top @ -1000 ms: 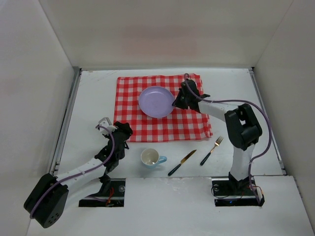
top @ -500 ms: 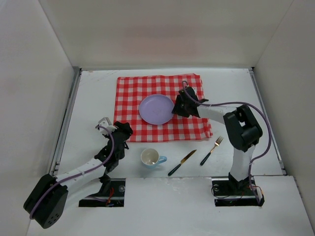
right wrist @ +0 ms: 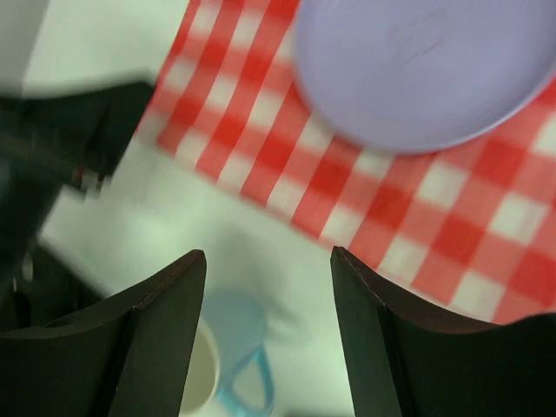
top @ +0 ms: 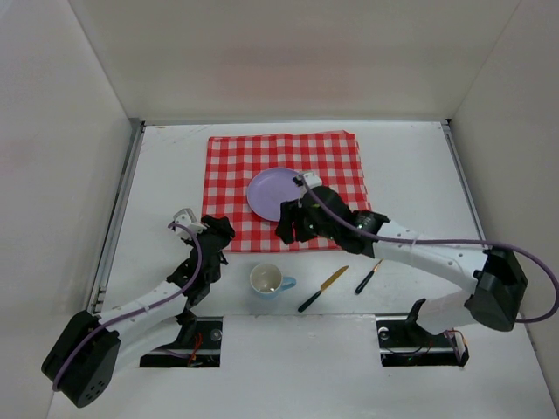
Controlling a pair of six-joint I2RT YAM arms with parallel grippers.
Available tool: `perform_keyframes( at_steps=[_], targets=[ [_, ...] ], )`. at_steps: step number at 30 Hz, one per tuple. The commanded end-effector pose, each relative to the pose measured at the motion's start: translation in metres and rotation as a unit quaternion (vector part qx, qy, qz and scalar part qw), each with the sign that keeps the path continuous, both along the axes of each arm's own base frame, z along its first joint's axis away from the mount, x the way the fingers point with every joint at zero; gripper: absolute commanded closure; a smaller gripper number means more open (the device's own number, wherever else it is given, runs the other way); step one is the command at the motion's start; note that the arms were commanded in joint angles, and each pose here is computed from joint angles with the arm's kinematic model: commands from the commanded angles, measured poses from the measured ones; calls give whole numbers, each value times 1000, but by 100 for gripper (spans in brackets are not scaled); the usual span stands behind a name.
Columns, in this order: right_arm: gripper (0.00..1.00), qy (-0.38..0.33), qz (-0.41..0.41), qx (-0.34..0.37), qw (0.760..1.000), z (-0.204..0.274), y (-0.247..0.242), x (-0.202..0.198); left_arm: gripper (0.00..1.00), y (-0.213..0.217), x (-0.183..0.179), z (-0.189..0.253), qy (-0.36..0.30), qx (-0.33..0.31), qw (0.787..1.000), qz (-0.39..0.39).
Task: Set the dinner table for one person
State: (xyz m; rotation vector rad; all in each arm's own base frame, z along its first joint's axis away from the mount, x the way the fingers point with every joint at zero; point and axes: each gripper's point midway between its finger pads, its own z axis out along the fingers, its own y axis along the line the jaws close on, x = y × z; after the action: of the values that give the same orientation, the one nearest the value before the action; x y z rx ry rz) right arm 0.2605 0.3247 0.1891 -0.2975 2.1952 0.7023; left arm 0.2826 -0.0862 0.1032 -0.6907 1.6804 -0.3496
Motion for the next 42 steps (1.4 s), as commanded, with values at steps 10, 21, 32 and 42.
perform_keyframes(
  at_steps=[10, 21, 32, 42],
  targets=[
    [37, 57, 134, -109, 983, -55, 25, -84, 53, 9, 1, 8, -20, -11, 1000, 13],
    [49, 74, 177, -133, 972, -74, 50, -108, 53, 7, 2, 6, -14, -13, 1000, 12],
    [92, 56, 167, -102, 979, -53, 68, -94, 53, 7, 1, 4, -11, -14, 1000, 10],
    [91, -36, -63, 9, 997, 52, -49, 72, 52, 4, 2, 5, -12, -21, 1000, 4]
  ],
)
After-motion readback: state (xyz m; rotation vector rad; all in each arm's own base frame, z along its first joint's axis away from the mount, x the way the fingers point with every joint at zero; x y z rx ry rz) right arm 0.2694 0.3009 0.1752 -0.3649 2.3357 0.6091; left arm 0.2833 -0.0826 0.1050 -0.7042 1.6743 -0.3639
